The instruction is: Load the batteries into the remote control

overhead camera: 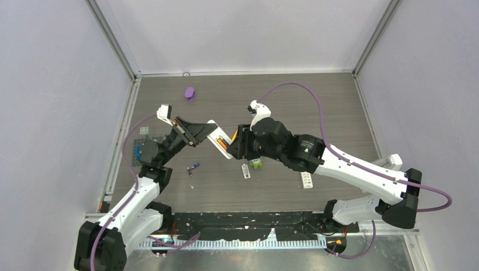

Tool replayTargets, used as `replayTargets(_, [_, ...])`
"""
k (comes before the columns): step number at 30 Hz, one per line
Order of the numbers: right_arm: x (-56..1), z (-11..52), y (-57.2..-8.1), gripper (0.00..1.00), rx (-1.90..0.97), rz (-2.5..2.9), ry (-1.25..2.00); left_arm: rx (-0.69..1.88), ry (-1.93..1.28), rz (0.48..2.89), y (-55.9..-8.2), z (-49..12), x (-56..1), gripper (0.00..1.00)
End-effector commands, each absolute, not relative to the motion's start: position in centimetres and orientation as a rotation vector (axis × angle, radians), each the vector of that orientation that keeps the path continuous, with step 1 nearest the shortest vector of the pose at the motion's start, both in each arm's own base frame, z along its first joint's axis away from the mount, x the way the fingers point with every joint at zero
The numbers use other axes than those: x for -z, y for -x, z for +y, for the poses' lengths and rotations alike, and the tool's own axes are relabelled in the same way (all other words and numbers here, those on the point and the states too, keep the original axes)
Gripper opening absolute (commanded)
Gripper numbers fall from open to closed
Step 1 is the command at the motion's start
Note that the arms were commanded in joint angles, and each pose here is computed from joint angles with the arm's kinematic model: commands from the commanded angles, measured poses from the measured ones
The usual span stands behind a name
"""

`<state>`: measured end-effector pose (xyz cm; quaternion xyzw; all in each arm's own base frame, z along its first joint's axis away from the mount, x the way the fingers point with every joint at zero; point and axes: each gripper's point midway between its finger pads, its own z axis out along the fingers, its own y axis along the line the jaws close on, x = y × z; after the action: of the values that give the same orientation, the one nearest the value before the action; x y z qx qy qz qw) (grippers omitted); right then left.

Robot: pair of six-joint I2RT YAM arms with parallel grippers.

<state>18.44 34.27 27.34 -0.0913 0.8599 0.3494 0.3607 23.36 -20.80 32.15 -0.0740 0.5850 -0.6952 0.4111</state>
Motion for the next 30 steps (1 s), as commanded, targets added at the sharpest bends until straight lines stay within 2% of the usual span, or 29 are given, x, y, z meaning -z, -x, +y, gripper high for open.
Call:
replayTargets(1, [-26.6, 34.4, -20.3, 0.52, -0.841, 2.194, 0.197, 1.735, -0.049, 1.473, -19.9, -22.3, -34.7, 0.00])
replayTargets(4, [-27.6, 33.5, -20.0, 0.67, -0.885, 2.131, 0.205, 1.613, 0.004, 1.544, -21.1, -21.8, -33.0, 0.00])
replayTargets(8, [-29.5, 32.3, -19.4, 0.78, -0.960, 2.020, 0.240, 1.500, 0.046, 1.599, -22.1, -21.1, -31.4, 0.00])
replayTargets(15, [-29.1, 31.0, -19.1, 0.84, -0.880, 1.944, 0.413, 1.416, 0.176, 1.717, -23.4, -20.4, -27.5, 0.00])
replayTargets(22, [-22.4, 29.4, -20.2, 0.82, -0.649, 2.134, 0.400, 1.345, 0.286, 1.854, -24.5, -20.4, -20.2, 0.00])
replayTargets(26, [-17.2, 29.1, -20.5, 0.72, -0.519, 2.281, 0.407, 1.250, 0.275, 1.929, -24.8, -20.9, -16.4, 0.00])
replayTargets(27, [-15.4, 29.1, -20.5, 0.67, -0.476, 2.326, 0.424, 1.241, 0.281, 1.938, -24.9, -20.9, -15.4, 0.00])
replayTargets(30, [-11.6, 29.6, -20.6, 0.61, -0.408, 2.420, 0.473, 1.214, 0.330, 1.934, -24.9, -20.7, -13.3, 0.00])
